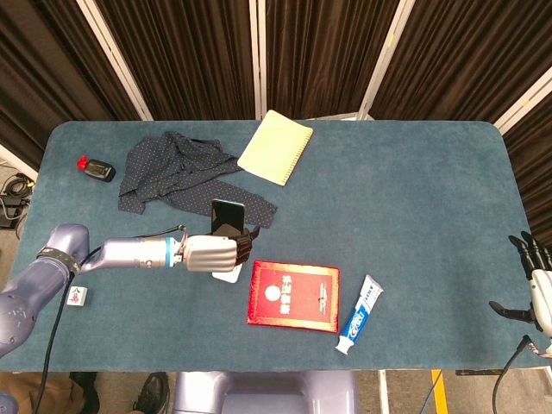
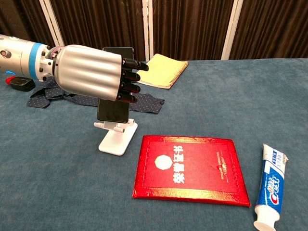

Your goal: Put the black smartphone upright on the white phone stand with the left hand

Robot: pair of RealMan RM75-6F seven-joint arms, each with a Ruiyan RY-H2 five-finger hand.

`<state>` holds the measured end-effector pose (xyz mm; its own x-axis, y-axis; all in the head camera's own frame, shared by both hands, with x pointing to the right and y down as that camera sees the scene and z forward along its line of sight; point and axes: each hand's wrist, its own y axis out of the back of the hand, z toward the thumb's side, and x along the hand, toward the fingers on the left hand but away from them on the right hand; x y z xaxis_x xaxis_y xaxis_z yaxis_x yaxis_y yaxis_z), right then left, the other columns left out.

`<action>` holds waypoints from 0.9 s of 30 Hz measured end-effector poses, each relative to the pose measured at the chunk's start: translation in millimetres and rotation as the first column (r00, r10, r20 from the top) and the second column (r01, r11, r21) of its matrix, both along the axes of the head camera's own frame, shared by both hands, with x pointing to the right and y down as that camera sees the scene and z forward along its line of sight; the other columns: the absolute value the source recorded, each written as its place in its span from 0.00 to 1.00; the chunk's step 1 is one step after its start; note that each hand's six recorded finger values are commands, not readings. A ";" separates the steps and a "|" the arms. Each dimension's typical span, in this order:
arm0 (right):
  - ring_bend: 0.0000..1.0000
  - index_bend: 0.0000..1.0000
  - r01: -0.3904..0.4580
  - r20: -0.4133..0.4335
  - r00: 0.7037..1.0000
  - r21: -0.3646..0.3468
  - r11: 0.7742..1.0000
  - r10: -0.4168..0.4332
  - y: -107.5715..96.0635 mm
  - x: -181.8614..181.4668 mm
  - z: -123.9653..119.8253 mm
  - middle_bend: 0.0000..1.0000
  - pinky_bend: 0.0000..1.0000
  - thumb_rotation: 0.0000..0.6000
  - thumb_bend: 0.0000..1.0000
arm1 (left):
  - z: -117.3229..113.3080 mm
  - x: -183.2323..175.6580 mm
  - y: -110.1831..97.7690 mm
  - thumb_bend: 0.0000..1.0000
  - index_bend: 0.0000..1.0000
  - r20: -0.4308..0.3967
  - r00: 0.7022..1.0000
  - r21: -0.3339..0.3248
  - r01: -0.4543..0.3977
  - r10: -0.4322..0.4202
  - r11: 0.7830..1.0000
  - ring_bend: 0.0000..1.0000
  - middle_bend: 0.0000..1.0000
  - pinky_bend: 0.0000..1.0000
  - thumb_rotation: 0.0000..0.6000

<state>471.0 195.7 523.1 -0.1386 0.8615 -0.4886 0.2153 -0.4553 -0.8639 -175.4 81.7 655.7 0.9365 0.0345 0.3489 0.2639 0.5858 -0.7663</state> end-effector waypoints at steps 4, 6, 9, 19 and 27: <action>0.00 0.00 -0.005 -0.001 1.000 -0.004 1.000 0.005 -0.4 2.5 0.9 0.00 0.00 1.00 0.00 | 3.0 1.9 0.6 0.00 0.63 0.006 1.000 -0.003 -0.005 0.005 1.000 0.38 0.39 0.16 1.00; 0.00 0.00 -0.005 -0.001 1.000 -0.006 1.000 0.004 -0.5 2.7 1.4 0.00 0.00 1.00 0.00 | 3.8 1.2 0.6 0.00 0.63 0.009 1.000 -0.004 -0.004 0.004 1.000 0.38 0.39 0.15 1.00; 0.00 0.00 -0.003 0.001 1.000 -0.008 1.000 0.003 -0.6 2.2 1.7 0.00 0.00 1.00 0.00 | 5.3 0.0 1.9 0.00 0.62 0.012 1.000 -0.008 -0.004 0.004 1.000 0.38 0.39 0.14 1.00; 0.00 0.00 -0.001 0.002 1.000 -0.010 1.000 0.001 -0.5 1.3 1.6 0.00 0.00 1.00 0.00 | 9.4 -1.4 5.5 0.00 0.57 0.016 1.000 -0.009 -0.007 0.007 1.000 0.35 0.35 0.11 1.00; 0.00 0.00 -0.002 0.004 1.000 -0.008 1.000 0.002 -0.4 1.4 0.9 0.00 0.00 1.00 0.00 | 10.9 -3.9 7.4 0.00 0.40 0.022 1.000 -0.014 -0.006 0.007 1.000 0.17 0.15 0.04 1.00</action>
<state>472.5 195.2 524.0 -0.1383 0.8573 -0.4959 0.2199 -0.4616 -0.8594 -179.4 89.1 666.6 0.9284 0.0455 0.3688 0.2770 0.5768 -0.7685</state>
